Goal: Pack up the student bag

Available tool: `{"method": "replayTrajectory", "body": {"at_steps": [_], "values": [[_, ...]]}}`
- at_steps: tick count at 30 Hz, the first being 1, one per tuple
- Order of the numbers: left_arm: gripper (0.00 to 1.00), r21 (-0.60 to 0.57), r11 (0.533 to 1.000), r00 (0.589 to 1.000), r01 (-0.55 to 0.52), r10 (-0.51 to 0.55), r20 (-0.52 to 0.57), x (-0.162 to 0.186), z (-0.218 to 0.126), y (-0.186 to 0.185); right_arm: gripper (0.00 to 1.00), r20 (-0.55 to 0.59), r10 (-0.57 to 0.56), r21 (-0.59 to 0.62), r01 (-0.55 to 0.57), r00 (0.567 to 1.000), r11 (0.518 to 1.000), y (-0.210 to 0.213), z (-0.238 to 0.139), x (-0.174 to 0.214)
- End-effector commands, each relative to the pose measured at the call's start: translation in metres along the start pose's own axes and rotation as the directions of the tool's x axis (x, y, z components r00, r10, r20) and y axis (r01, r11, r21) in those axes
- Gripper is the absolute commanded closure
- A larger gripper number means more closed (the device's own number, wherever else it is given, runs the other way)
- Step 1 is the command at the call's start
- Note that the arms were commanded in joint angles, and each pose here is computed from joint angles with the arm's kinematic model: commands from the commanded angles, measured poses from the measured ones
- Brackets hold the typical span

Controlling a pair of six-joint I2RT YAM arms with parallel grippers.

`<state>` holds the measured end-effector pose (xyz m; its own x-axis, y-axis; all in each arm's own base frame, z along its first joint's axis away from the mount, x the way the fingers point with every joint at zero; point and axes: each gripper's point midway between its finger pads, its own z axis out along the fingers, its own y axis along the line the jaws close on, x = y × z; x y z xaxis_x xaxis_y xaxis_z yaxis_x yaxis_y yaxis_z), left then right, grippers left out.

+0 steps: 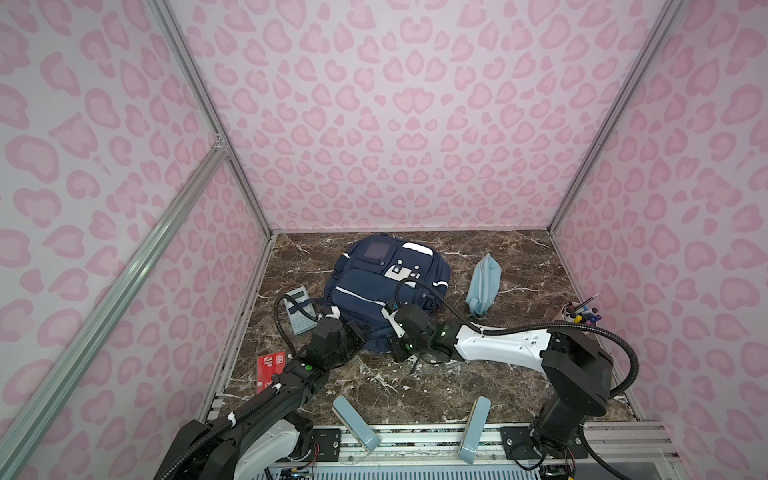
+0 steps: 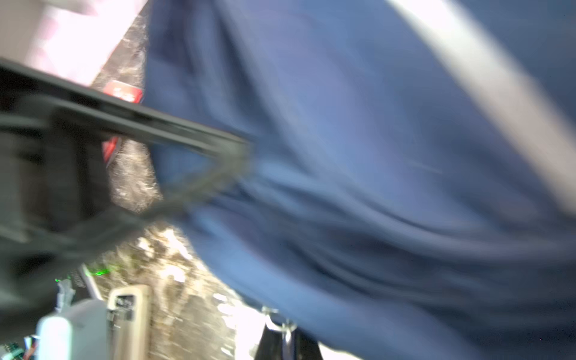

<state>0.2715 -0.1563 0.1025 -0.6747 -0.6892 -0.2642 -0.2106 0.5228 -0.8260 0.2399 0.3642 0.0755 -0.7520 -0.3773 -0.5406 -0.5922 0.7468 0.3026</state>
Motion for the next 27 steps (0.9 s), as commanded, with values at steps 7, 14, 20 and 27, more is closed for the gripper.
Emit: {"method": "replayTrajectory", "body": {"at_steps": [7, 14, 20, 27], "values": [[0.97, -0.009, 0.996, 0.995, -0.09, 0.09, 0.039, -0.017, -0.019, -0.002, 1.0, -0.035, 0.187, 0.31, -0.167, 0.982, 0.936, -0.165, -0.043, 0.019], [0.97, -0.055, 0.987, 0.985, -0.151, 0.155, 0.08, -0.03, -0.035, -0.004, 1.0, 0.032, 0.316, 0.437, -0.298, 0.948, 0.849, -0.235, -0.055, 0.013], [0.97, 0.023, 0.976, 0.976, -0.215, 0.215, 0.016, -0.022, -0.026, -0.022, 0.22, 0.096, 0.283, 0.314, -0.299, 0.954, 0.901, -0.203, -0.078, -0.003], [0.97, 0.043, 0.968, 0.967, -0.248, 0.25, -0.054, -0.013, -0.021, -0.029, 0.04, 0.305, 0.27, 0.246, -0.349, 0.913, 0.904, -0.197, -0.105, -0.083]]}}
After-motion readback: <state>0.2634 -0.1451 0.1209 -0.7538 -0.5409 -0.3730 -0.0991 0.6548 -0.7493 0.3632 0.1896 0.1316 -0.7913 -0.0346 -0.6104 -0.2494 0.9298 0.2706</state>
